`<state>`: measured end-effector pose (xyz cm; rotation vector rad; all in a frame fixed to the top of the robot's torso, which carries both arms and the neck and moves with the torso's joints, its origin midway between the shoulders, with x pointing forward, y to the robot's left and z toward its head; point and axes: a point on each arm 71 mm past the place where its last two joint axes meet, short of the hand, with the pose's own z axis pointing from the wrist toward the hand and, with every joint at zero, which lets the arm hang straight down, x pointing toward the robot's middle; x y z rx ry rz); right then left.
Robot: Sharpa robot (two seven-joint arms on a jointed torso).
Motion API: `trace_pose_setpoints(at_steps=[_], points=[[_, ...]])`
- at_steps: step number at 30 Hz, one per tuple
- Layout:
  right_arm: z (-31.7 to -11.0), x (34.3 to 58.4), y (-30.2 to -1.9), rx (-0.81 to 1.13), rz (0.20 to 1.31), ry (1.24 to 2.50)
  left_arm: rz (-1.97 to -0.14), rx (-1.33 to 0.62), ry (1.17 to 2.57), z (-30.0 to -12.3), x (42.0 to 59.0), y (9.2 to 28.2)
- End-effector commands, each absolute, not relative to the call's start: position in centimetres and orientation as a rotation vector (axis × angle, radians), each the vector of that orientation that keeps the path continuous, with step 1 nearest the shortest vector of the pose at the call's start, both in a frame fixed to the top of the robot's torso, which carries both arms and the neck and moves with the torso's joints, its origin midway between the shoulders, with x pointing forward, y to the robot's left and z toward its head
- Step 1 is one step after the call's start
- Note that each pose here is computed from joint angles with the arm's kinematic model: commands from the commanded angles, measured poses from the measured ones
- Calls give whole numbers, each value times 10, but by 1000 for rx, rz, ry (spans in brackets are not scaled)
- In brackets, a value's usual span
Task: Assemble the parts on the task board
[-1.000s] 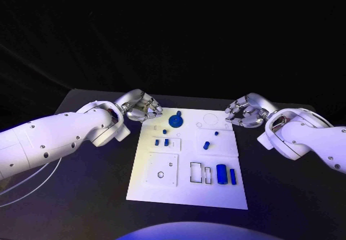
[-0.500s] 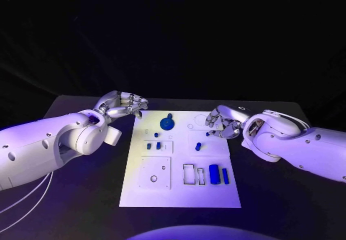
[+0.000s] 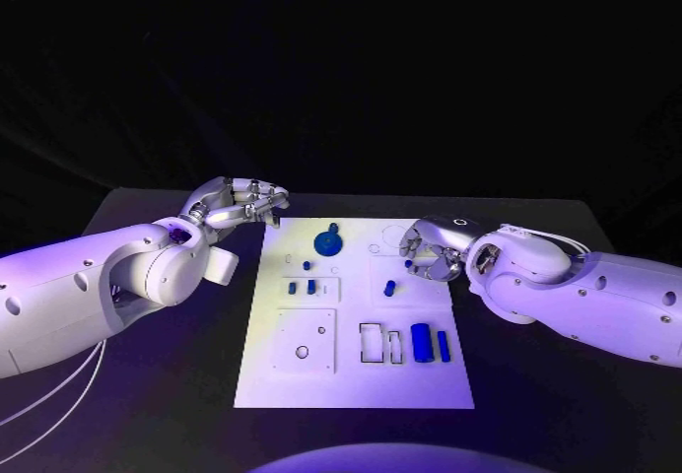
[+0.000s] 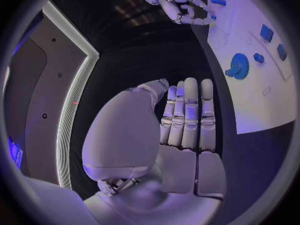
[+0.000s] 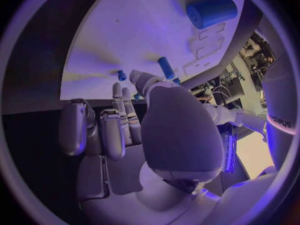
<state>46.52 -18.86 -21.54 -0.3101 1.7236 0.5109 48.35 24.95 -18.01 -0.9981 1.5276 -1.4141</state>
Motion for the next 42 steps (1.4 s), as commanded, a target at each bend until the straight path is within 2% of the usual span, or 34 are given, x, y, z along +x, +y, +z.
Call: trace_pose_setpoints(at_steps=[1, 28, 42], points=[[-220, 465, -188, -352, 458, 1738, -1456, -1007, 1513, -178, 483, 247], [-238, 466, -180, -386, 380, 1762, -1439, -1020, 1525, -179, 481, 249], [-233, 463, -178, -352, 361, 1653, -1439, -1022, 1532, -179, 480, 249]])
